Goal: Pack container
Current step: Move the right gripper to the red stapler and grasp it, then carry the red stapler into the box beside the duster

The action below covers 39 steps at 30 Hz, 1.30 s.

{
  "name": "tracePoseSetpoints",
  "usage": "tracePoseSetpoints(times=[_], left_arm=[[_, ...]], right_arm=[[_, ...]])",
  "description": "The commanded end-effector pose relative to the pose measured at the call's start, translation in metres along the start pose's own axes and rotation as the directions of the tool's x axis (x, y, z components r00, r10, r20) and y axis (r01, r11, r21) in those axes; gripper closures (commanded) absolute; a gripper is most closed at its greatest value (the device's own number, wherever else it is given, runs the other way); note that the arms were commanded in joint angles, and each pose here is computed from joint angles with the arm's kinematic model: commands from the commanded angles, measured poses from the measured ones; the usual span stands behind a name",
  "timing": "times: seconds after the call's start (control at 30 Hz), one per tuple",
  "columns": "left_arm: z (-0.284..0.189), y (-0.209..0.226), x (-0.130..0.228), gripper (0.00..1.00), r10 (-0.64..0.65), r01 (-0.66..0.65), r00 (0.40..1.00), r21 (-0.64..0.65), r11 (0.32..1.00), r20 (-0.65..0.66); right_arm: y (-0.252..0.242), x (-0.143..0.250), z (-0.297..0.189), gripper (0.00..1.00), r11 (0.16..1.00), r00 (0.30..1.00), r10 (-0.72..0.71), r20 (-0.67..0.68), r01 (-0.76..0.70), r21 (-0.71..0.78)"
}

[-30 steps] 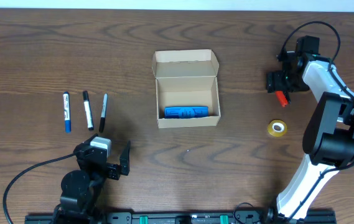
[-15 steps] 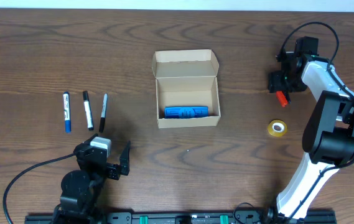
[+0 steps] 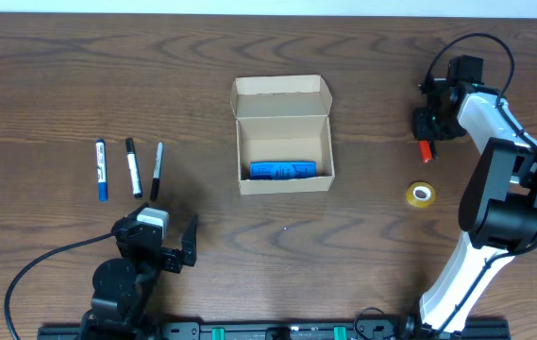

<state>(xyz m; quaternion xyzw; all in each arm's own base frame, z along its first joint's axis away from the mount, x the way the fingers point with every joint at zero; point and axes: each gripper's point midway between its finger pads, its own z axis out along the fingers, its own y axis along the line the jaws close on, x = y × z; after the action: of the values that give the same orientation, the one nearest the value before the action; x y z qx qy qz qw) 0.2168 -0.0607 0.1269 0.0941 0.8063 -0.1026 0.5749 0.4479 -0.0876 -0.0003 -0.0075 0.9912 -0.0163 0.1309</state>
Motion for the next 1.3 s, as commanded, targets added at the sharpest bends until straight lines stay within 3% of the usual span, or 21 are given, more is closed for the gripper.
tracePoseSetpoints(times=[0.0, 0.27, 0.53, 0.73, 0.97, 1.27], left_arm=[[0.003, 0.002, 0.009, 0.05, -0.004, 0.004, 1.0, -0.011, 1.0, -0.018], [0.003, 0.002, 0.009, 0.05, -0.004, 0.004, 1.0, -0.011, 1.0, -0.018], [0.003, 0.002, 0.009, 0.04, -0.004, 0.004, 1.0, -0.011, 1.0, -0.018], [0.003, 0.002, 0.009, 0.05, -0.004, 0.004, 1.0, -0.011, 1.0, -0.018], [0.003, 0.002, 0.009, 0.05, -0.004, 0.004, 1.0, -0.011, 1.0, -0.018], [0.003, 0.002, 0.009, 0.05, -0.004, 0.004, 1.0, -0.011, 1.0, -0.018]], right_arm=[[-0.001, 0.009, 0.009, 0.8, 1.0, 0.999, 0.02, -0.032, -0.02, 0.008], [0.004, 0.0, -0.002, 0.99, 1.0, 0.999, 0.03, -0.026, -0.03, 0.002], [0.03, -0.053, -0.062, 0.99, 0.999, 0.993, -0.029, 0.11, 0.032, -0.026], [0.075, -0.094, -0.129, 0.99, 0.987, 0.95, -0.127, 0.284, 0.15, -0.062], [0.16, -0.103, -0.188, 0.99, 0.897, 0.821, -0.368, 0.436, 0.437, -0.065], [0.272, -0.07, -0.201, 0.99, 0.616, 0.554, -0.669, 0.496, 0.787, -0.048]])
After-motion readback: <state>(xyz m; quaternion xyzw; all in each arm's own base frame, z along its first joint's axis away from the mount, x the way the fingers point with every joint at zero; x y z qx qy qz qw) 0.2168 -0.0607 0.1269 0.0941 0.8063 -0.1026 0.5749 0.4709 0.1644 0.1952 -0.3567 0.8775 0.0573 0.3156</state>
